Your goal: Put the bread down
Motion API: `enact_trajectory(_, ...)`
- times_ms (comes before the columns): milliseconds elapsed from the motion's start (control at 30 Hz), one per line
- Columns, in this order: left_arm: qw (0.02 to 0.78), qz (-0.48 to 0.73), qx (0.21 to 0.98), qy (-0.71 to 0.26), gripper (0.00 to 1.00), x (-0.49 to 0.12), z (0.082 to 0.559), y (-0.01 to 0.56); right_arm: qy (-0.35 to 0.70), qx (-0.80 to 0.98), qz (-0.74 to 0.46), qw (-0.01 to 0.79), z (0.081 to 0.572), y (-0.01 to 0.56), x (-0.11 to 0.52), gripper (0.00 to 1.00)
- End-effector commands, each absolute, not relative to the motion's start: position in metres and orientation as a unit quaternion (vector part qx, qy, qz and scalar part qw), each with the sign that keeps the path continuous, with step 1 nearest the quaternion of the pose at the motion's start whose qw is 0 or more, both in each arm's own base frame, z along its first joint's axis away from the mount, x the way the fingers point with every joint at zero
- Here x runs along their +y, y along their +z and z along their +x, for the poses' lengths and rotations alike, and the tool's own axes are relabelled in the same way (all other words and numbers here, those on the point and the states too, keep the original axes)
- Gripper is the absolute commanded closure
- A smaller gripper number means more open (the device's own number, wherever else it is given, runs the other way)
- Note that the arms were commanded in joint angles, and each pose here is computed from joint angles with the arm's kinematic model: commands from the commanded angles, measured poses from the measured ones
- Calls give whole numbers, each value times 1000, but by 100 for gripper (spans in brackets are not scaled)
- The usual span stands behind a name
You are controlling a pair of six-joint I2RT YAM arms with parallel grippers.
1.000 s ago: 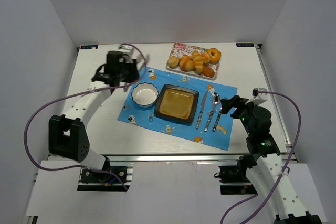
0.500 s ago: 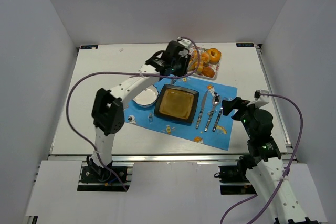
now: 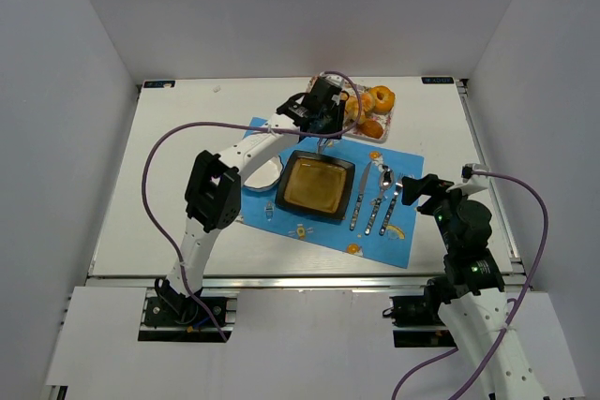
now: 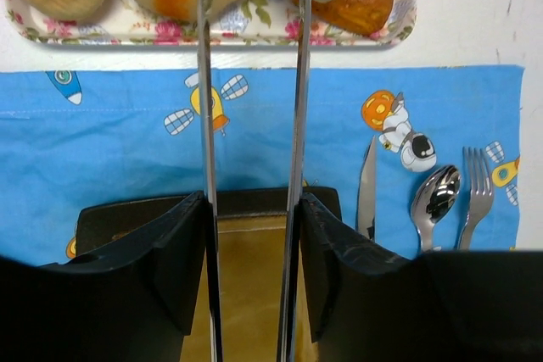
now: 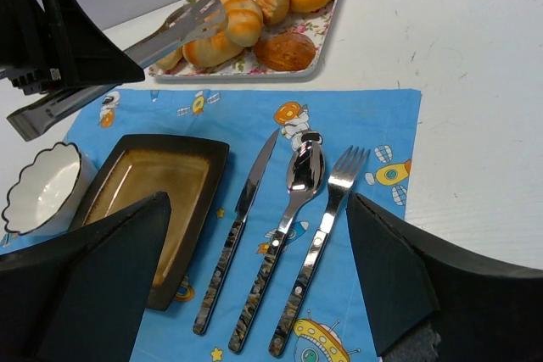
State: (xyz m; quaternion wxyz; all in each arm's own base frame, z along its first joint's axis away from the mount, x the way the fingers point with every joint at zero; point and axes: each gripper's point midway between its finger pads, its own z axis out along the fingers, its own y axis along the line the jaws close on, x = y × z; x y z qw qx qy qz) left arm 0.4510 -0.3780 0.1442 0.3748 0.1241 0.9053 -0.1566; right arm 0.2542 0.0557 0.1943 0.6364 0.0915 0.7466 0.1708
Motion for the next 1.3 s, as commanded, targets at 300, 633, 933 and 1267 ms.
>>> enact_trajectory(300,425,80,876,-211,37,-397,471,188,178,730,90,654,256,207,57,11)
enact_trajectory(633,432,56,871,-225,34,-403,484,187,175,726,91,659,255,209,55,11)
enact_trajectory(933,436,41,867,-240,32,-408,500,180,167,726,96,660,256,208,52,11)
enact_trajectory(1267,413,21,876,-247,32,-407,507,161,161,724,103,663,255,208,48,11)
